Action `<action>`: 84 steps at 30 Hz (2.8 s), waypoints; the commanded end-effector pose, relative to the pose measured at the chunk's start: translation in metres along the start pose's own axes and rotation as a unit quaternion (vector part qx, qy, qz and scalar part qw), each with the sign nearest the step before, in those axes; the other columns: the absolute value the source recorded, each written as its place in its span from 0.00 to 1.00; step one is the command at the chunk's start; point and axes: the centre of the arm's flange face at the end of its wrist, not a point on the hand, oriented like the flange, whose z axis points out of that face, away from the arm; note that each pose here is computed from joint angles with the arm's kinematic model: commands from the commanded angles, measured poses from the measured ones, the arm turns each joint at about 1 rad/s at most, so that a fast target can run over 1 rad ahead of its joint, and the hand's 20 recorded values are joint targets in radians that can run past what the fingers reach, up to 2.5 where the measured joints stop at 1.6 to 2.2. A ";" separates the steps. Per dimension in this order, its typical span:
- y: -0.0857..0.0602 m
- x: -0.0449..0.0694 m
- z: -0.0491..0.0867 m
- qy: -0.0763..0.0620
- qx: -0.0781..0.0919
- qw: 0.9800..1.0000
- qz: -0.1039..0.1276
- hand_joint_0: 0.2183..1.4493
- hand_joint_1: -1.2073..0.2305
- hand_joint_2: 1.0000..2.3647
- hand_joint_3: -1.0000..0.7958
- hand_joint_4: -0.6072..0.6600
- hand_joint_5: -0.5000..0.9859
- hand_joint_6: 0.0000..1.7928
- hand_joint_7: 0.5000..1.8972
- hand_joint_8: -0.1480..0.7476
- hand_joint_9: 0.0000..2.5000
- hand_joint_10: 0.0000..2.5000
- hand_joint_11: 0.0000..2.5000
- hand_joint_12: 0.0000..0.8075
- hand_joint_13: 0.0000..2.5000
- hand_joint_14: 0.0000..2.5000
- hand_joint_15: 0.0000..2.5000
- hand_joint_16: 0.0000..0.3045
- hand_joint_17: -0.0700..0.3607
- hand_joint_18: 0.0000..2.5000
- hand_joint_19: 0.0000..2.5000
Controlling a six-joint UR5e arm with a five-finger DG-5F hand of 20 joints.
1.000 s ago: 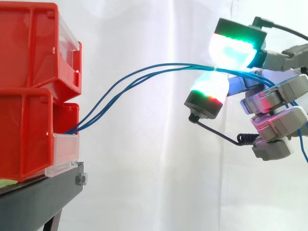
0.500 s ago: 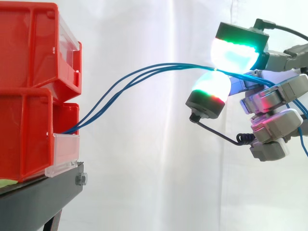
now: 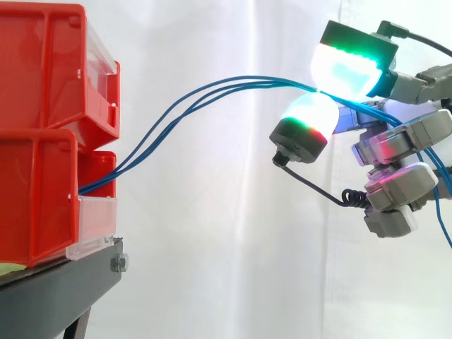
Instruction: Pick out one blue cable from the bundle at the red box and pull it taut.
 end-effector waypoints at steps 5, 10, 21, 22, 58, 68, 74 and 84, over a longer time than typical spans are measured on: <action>0.001 -0.001 -0.001 -0.001 0.001 1.000 0.001 0.44 0.18 0.00 0.28 0.24 0.26 0.52 0.38 0.37 0.67 0.01 0.61 0.43 0.52 0.01 0.44 0.16 0.42 0.38 0.37; 0.000 0.000 0.000 0.000 0.001 1.000 0.001 0.41 0.14 0.00 0.28 0.35 0.25 0.51 0.30 0.39 0.64 0.01 0.62 0.44 0.52 0.01 0.44 0.16 0.42 0.38 0.37; 0.000 0.000 0.000 0.000 0.001 1.000 0.001 0.28 0.23 0.00 0.28 0.43 0.25 0.49 0.28 0.42 0.64 0.01 0.61 0.48 0.51 0.01 0.46 0.17 0.44 0.38 0.37; 0.000 0.000 0.000 0.000 0.001 1.000 0.001 0.26 0.25 0.00 0.28 0.43 0.25 0.48 0.28 0.43 0.64 0.01 0.61 0.49 0.51 0.01 0.46 0.18 0.45 0.39 0.37; 0.000 0.000 0.000 0.001 0.001 1.000 0.000 0.37 0.26 0.01 0.40 0.42 0.26 0.47 0.37 0.43 0.63 0.01 0.60 0.49 0.50 0.01 0.45 0.18 0.44 0.40 0.39; 0.000 0.000 0.000 0.001 0.001 1.000 0.001 0.49 0.23 0.00 0.29 0.32 0.24 0.51 0.42 0.43 0.62 0.01 0.60 0.47 0.49 0.01 0.45 0.17 0.43 0.39 0.39; -0.001 0.001 -0.001 0.001 0.004 1.000 -0.002 0.46 0.19 0.00 0.28 0.33 0.24 0.51 0.31 0.45 0.62 0.01 0.60 0.46 0.49 0.01 0.45 0.16 0.42 0.41 0.38; -0.001 0.000 -0.003 0.002 0.010 1.000 -0.003 0.43 0.18 0.00 0.28 0.32 0.25 0.51 0.34 0.43 0.64 0.01 0.59 0.46 0.50 0.01 0.45 0.16 0.41 0.41 0.38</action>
